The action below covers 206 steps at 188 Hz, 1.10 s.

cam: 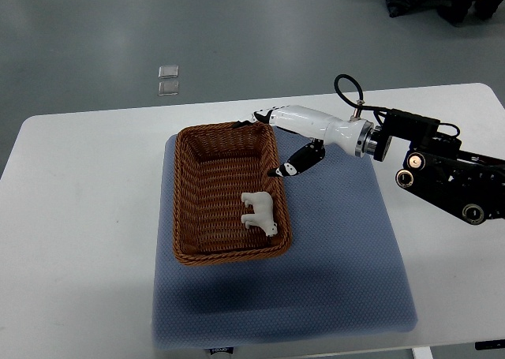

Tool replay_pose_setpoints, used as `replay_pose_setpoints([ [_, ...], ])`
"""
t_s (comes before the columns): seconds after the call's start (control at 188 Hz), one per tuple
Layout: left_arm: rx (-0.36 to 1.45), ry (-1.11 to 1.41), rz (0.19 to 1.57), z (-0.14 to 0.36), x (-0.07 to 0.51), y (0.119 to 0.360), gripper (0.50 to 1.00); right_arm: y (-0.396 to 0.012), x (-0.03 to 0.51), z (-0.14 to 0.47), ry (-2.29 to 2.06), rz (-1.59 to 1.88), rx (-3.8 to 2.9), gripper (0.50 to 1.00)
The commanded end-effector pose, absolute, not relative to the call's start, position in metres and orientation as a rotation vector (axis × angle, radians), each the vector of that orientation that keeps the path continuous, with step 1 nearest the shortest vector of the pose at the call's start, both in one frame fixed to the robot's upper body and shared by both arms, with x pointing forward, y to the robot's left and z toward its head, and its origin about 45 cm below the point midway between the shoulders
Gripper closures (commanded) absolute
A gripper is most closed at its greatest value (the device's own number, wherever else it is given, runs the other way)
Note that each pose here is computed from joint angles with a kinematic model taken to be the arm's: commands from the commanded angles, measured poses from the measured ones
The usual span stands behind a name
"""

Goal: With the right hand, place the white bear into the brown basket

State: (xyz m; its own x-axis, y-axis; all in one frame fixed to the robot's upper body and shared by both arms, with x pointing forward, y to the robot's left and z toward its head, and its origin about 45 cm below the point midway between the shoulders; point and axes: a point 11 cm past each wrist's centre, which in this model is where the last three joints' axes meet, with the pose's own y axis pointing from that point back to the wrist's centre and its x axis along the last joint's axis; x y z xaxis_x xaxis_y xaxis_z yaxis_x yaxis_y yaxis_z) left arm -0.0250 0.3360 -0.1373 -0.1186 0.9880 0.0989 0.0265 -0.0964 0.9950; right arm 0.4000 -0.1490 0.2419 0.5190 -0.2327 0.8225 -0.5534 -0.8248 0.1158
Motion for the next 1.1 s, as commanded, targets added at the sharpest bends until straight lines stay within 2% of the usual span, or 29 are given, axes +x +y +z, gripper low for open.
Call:
replay_pose_setpoints([
  [0.0,1.238,1.265,1.361,-0.137,-0.025,0.336,0.5,-0.157,0.407,0.243,-0.73,1.219,2.383,0.64],
  [0.218,1.238,1.265,1.361,-0.137,-0.025,0.336,0.5,-0.189,0.426,0.237,-1.039,0.955,2.445,0.64],
  [0.543,1.238,1.265,1.361,-0.137,-0.025,0.336,0.5,-0.264,0.455,0.232,-1.708,0.307,2.487,0.64],
  [0.655,1.238,1.265,1.361,-0.137,-0.025,0.336,0.5,-0.29,0.458,0.222,-1.882,0.099,2.437,0.613],
  [0.81,1.238,1.265,1.361,-0.137,-0.025,0.336,0.5,-0.321,0.461,0.211,-2.132,-0.218,2.359,0.603],
  [0.922,1.238,1.265,1.361,-0.137,-0.025,0.336,0.5,-0.333,0.458,0.2,-2.248,-0.394,2.316,0.577],
  [1.092,1.238,1.265,1.361,-0.137,-0.025,0.336,0.5,-0.334,0.453,0.189,-2.273,-0.47,2.306,0.574],
])
